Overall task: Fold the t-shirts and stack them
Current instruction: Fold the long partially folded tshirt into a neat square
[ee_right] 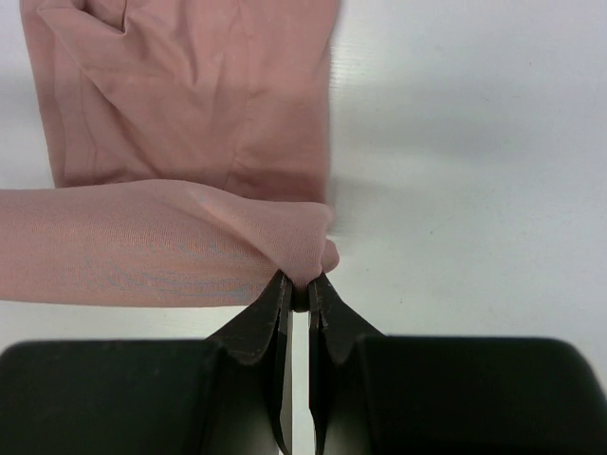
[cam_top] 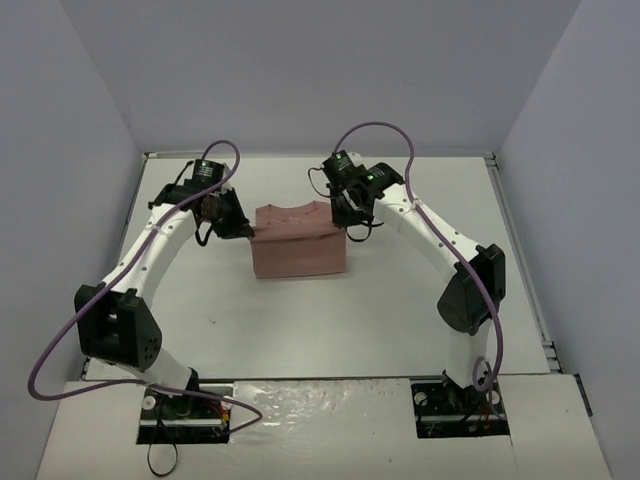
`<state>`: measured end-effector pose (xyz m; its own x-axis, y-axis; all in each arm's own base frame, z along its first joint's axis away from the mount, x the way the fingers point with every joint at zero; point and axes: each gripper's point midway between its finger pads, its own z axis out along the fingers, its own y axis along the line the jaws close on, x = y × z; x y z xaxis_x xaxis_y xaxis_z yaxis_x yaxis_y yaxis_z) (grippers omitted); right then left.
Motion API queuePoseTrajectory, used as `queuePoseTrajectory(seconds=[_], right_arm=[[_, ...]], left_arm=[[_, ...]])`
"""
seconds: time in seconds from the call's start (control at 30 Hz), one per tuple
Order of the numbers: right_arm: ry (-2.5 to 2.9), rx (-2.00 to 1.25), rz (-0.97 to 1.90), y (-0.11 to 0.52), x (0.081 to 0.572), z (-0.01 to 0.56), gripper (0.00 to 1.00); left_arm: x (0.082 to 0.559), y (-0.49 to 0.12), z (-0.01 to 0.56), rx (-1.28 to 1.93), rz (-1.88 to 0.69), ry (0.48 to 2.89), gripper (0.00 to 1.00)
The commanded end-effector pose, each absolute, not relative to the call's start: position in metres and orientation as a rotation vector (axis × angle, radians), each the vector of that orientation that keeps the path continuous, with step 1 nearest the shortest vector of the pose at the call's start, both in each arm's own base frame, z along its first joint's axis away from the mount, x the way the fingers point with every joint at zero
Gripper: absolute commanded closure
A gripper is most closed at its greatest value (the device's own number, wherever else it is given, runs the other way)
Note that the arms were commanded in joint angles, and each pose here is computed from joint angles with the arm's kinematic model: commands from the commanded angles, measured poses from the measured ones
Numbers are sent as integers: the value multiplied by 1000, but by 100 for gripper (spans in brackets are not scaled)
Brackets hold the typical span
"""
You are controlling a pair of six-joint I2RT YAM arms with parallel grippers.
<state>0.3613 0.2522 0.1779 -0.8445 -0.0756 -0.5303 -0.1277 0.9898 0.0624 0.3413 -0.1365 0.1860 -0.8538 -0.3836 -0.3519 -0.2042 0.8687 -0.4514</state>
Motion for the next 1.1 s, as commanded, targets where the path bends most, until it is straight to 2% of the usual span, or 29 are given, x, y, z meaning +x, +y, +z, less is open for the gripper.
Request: queuePoseTrajectory(seconds=[0.0,1.07], right_arm=[[2568,-151,32,232,379,184,100],[2627,-187,-28,236,463,113,100]], left_arm=[[369,-122,198,-423,-503,2528,100],[453,-109,147,-477,-471,2567,100]])
